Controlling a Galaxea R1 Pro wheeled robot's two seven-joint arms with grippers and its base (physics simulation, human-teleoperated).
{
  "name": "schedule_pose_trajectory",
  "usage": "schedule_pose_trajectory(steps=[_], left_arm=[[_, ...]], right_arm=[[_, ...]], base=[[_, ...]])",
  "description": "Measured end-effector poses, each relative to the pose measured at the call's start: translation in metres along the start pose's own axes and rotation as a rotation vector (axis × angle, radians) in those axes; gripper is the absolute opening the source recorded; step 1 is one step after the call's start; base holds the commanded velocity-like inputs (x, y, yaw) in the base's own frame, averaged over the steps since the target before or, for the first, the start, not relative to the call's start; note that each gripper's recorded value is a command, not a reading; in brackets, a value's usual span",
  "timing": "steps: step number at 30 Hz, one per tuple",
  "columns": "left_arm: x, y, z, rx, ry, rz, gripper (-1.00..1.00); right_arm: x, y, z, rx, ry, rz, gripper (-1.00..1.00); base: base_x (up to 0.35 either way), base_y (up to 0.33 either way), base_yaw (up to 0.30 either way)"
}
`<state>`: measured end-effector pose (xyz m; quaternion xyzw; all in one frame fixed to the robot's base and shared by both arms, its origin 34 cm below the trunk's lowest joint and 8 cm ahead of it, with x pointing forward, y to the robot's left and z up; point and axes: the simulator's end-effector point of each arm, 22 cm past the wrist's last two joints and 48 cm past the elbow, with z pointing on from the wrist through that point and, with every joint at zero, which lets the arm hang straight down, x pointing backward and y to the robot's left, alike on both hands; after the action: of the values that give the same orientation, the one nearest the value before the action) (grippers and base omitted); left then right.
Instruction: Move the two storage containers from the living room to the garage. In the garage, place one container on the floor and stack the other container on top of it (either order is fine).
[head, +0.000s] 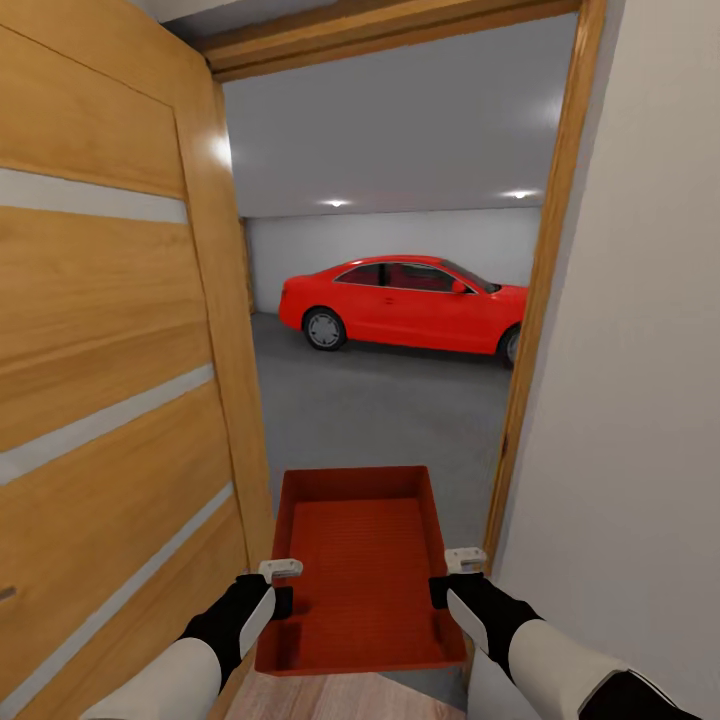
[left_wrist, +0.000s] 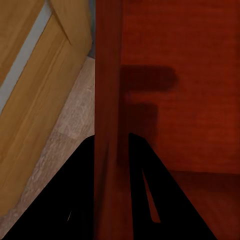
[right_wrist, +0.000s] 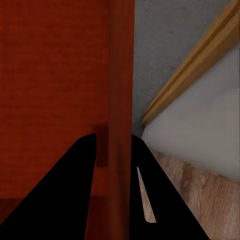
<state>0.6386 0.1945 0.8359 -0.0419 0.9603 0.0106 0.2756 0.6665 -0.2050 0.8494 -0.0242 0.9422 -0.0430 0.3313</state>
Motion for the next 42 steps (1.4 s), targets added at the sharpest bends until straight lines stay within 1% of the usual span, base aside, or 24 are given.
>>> schedule_pose_trajectory(steps=[8,12,30,42], left_arm=[[-0.0002,0.0000,-0.0001,0.000,0.000,0.000,-1.00],[-0.0007,-0.0004,-0.0003,-0.001,-0.002,0.000,-1.00],[0.0000,-0.0002,0.0000,0.000,0.000,0.000,-1.00],[-0.0002,-0.0001,0.0002,0.001,0.000,0.000,-1.00]], right_arm=[[-0.0001,0.0000,0.0000,0.000,0.000,0.000,-1.00],[-0.0002,-0.0005,0.0000,0.000,-0.001,0.002,-1.00],[0.0001,-0.0002,0.0000,0.000,0.000,0.000,-1.00],[-0.0001,-0.0001,0.0002,0.000,0.000,0.000,-1.00]], base=[[0.152,0.258,-0.001],[0.156,0.259,-0.116],[0.150,0.204,-0.234],[0.019,0.021,-0.239]])
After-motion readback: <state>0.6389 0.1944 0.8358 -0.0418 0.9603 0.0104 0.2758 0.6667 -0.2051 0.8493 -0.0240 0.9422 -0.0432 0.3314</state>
